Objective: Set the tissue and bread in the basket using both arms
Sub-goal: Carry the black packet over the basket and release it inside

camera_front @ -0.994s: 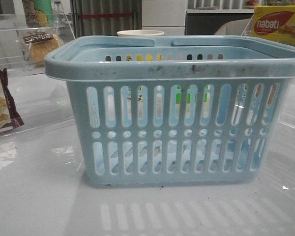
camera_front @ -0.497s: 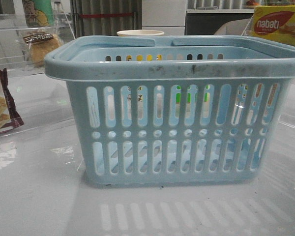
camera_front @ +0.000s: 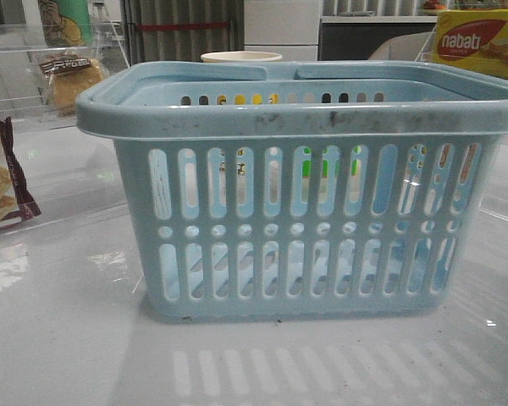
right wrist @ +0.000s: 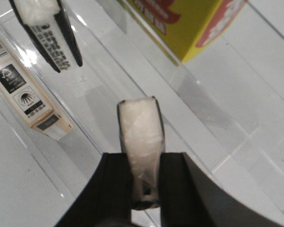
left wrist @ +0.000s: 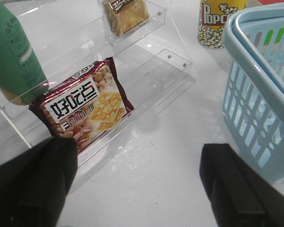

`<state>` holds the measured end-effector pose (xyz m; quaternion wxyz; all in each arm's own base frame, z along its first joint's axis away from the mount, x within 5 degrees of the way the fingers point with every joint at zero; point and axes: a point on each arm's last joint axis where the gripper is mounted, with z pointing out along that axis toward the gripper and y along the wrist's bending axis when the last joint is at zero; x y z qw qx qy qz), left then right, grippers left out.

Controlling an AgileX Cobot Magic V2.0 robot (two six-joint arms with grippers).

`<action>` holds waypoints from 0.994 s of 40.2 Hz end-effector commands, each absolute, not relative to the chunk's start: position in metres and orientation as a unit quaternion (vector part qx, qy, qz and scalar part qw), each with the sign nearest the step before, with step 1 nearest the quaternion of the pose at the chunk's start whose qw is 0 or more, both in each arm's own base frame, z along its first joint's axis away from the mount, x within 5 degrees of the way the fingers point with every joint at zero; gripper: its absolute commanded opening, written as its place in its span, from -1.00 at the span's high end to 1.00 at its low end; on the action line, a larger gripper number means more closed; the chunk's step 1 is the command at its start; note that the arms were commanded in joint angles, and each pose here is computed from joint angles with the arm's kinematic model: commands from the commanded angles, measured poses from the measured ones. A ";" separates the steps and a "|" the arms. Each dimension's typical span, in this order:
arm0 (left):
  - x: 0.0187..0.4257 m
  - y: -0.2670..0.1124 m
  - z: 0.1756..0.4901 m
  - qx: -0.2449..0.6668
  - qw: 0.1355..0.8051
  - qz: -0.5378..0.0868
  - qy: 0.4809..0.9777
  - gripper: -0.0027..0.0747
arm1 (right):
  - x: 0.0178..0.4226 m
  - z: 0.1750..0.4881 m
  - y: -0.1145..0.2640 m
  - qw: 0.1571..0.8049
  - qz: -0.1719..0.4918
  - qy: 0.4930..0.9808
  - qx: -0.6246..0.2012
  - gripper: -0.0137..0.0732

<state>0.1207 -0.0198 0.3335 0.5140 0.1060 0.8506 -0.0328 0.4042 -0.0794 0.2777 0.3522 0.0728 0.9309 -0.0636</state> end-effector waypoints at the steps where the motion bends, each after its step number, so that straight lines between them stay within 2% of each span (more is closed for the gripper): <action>1: 0.124 -0.020 0.349 0.094 0.559 -0.038 0.823 -0.57 | 0.391 0.335 -0.080 0.438 -0.082 0.893 0.065 0.25; 14: 0.124 -0.020 0.349 0.094 0.559 -0.038 0.823 -0.57 | 0.334 0.414 -0.056 0.510 -0.074 0.855 0.055 0.25; 24: 0.124 -0.020 0.349 0.094 0.559 -0.038 0.823 -0.57 | 0.278 0.462 0.001 0.553 -0.018 0.833 -0.006 0.25; 33: 0.124 -0.020 0.349 0.094 0.559 -0.038 0.823 -0.57 | 0.256 0.467 0.056 0.540 0.059 0.835 -0.084 0.25; 40: 0.124 -0.020 0.349 0.094 0.559 -0.038 0.823 -0.57 | 0.251 0.441 0.097 0.507 0.099 0.844 -0.148 0.25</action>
